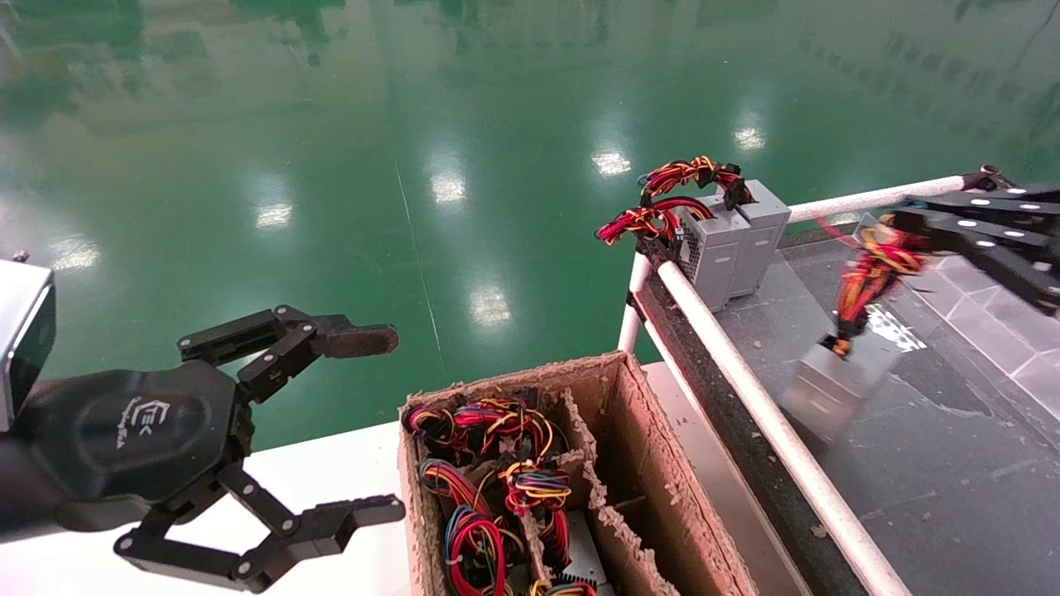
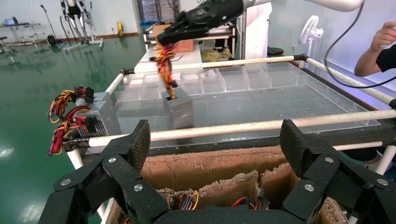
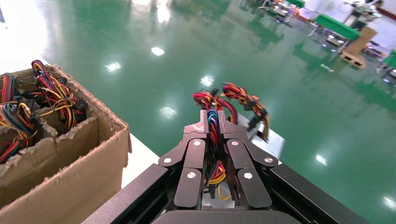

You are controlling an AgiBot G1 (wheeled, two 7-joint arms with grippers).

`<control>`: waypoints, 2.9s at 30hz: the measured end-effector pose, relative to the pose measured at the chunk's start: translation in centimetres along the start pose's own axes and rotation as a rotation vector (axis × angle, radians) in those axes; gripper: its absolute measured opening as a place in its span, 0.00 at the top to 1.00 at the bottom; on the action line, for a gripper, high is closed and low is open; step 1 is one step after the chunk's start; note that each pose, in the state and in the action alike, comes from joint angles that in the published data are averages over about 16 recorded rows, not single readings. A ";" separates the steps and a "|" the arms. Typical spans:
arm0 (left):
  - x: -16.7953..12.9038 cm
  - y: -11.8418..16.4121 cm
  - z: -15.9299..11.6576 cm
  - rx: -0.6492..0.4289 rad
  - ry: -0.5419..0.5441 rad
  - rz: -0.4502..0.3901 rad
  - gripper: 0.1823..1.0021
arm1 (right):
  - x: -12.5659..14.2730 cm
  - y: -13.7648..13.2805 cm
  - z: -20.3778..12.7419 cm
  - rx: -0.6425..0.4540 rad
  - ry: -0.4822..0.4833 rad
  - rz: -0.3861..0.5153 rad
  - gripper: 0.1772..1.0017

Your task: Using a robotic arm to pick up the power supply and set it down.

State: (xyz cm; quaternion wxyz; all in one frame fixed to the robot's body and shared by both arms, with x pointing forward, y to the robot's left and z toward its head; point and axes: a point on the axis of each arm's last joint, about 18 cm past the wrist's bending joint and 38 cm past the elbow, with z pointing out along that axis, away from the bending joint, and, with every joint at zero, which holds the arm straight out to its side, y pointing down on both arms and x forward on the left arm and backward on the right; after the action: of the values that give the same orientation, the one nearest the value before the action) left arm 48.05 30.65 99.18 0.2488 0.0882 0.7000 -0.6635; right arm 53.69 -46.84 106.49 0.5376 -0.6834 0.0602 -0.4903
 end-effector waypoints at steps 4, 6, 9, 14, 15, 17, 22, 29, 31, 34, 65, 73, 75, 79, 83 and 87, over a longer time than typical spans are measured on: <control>0.0 0.0 0.0 0.000 0.000 0.000 0.00 | 0.3 -0.2 2.3 0.003 -0.023 -0.006 0.94; 0.0 0.0 0.0 0.000 0.000 0.000 0.00 | 0.4 -0.4 3.4 0.004 -0.033 -0.009 0.94; 0.0 0.0 0.0 0.000 0.000 0.000 0.00 | 0.6 -0.6 5.0 0.005 -0.046 -0.014 0.94; 0.0 0.0 0.0 0.000 0.000 0.000 0.00 | 1.0 -1.0 7.3 0.012 -0.058 -0.021 0.94; 0.0 0.0 0.0 0.000 0.000 0.000 0.00 | 1.0 -1.1 7.8 0.014 -0.059 -0.021 0.94; 0.0 0.0 0.0 0.000 0.000 0.000 0.00 | 1.2 -1.2 8.6 0.019 -0.059 -0.022 0.94; 0.0 0.0 0.0 0.000 0.000 0.000 0.00 | 1.5 -1.5 10.5 0.032 -0.051 -0.021 0.94; 0.0 0.0 0.0 0.000 0.000 0.000 0.00 | 1.9 -1.7 12.6 0.050 -0.034 -0.013 0.94; 0.0 0.0 0.0 0.000 0.000 0.000 0.00 | 1.9 -1.7 13.1 0.054 -0.028 -0.012 0.94; 0.0 0.0 0.0 0.000 0.000 0.000 0.00 | 2.1 -1.7 13.7 0.057 -0.016 -0.008 0.94; 0.0 0.0 0.0 0.000 0.000 0.000 0.00 | 4.6 0.6 14.7 0.012 0.162 0.061 0.94; 0.0 0.0 0.0 0.000 0.000 0.000 0.00 | 4.5 0.9 14.6 0.005 0.161 0.075 0.92; 0.0 0.0 0.0 0.000 0.000 0.000 0.00 | 4.5 0.9 14.5 0.004 0.161 0.078 0.91; 0.0 0.0 0.0 0.000 0.000 0.000 0.00 | 4.6 0.8 14.4 0.010 0.161 0.087 0.87; 0.0 0.0 0.0 0.000 0.000 0.000 0.00 | 4.6 0.6 14.2 0.022 0.161 0.098 0.81; 0.0 0.0 0.0 0.000 0.000 0.000 0.00 | 4.7 0.3 13.9 0.040 0.160 0.108 0.75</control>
State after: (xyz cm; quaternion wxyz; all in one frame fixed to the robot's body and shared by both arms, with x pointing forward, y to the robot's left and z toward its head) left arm 48.05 30.65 99.18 0.2488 0.0882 0.7000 -0.6635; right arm 66.42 -40.41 109.90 0.5701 -0.6271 0.1299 -0.5146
